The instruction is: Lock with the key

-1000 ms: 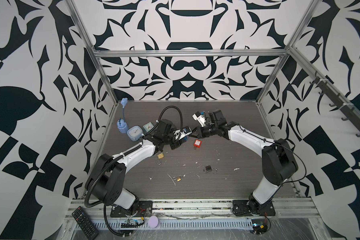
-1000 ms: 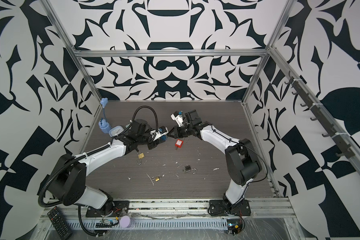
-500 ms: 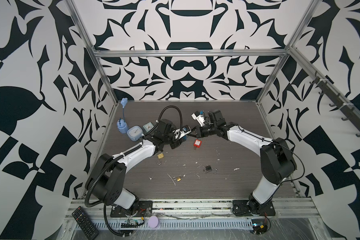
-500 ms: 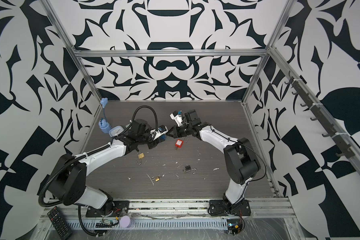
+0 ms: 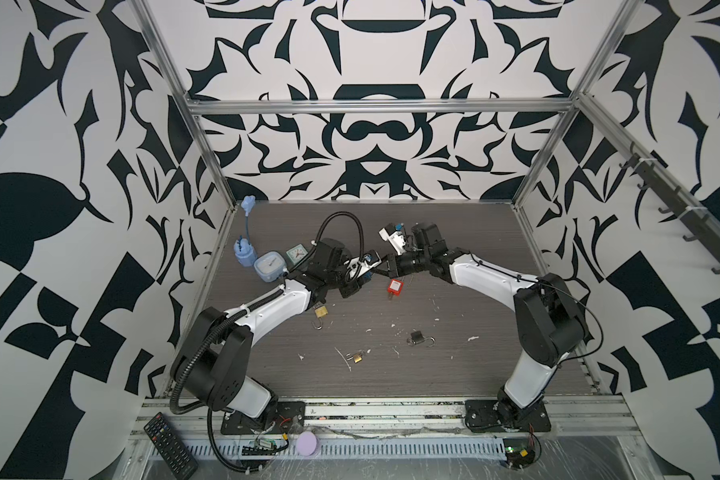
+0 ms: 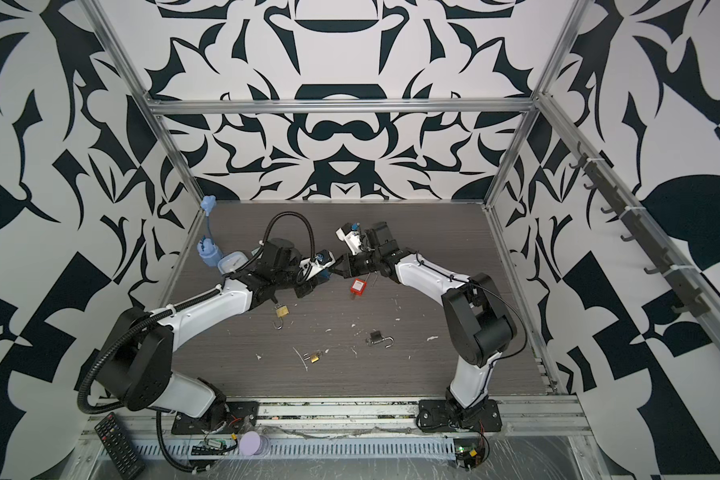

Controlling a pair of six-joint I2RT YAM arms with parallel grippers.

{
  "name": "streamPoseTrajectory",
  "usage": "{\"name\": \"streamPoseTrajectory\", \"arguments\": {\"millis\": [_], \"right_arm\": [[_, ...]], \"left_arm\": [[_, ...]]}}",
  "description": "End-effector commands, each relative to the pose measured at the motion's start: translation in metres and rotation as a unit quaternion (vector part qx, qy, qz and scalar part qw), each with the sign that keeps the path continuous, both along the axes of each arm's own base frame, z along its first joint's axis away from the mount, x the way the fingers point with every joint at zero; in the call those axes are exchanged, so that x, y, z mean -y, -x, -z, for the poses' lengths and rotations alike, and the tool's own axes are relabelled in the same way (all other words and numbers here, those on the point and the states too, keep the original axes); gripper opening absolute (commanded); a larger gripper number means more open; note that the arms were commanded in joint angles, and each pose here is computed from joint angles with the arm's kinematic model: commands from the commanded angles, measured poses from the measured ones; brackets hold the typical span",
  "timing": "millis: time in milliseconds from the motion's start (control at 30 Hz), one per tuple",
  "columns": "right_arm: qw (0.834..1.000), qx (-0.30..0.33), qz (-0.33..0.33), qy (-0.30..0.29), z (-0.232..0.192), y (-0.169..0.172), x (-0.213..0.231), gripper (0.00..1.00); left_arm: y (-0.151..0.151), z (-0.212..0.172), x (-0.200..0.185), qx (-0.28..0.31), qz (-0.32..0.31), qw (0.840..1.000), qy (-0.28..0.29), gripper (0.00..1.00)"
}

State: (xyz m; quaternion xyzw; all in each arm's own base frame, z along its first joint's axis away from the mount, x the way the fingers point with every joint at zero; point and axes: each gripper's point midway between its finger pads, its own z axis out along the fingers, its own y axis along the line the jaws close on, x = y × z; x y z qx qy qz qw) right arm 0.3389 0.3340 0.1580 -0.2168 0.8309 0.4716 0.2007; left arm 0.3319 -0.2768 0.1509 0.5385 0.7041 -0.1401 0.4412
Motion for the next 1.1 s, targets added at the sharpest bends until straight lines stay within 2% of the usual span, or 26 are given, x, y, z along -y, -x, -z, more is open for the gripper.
{"name": "streamPoseTrajectory", "arguments": {"millis": [0, 267, 400, 533, 667, 767, 867, 933, 1000, 1067], "right_arm": [[0.987, -0.125, -0.095, 0.038, 0.042, 0.084, -0.022, 0.0], [0.995, -0.074, -0.067, 0.022, -0.015, 0.051, -0.015, 0.02], [0.998, -0.049, -0.044, 0.019, -0.039, 0.035, -0.007, 0.2], [1.0, -0.005, 0.006, 0.014, -0.07, 0.007, 0.016, 0.38], [0.998, 0.048, 0.047, 0.002, -0.106, -0.008, 0.042, 0.49], [0.992, 0.1, 0.079, 0.005, -0.132, -0.012, 0.065, 0.54], [0.981, 0.159, 0.112, 0.007, -0.148, -0.011, 0.083, 0.56], [0.971, 0.206, 0.123, 0.006, -0.151, -0.008, 0.091, 0.58], [0.96, 0.244, 0.134, -0.001, -0.148, -0.002, 0.097, 0.59], [0.949, 0.283, 0.138, -0.023, -0.147, 0.006, 0.101, 0.6]], "left_arm": [[0.003, -0.173, 0.049, 0.233, 0.1, 0.947, 0.195, 0.0], [0.007, -0.123, 0.043, 0.181, 0.09, 0.967, 0.155, 0.0], [0.007, -0.098, 0.039, 0.152, 0.077, 0.975, 0.143, 0.0], [0.007, -0.069, 0.033, 0.119, 0.059, 0.983, 0.128, 0.0], [0.007, -0.052, 0.029, 0.088, 0.037, 0.987, 0.129, 0.0], [0.003, -0.054, 0.026, 0.066, 0.002, 0.986, 0.152, 0.0], [-0.01, -0.069, 0.023, 0.038, -0.053, 0.978, 0.2, 0.0], [-0.019, -0.085, 0.021, 0.011, -0.097, 0.964, 0.247, 0.0], [-0.027, -0.102, 0.017, -0.034, -0.147, 0.94, 0.307, 0.0], [-0.032, -0.115, 0.015, -0.091, -0.188, 0.904, 0.373, 0.0]]}}
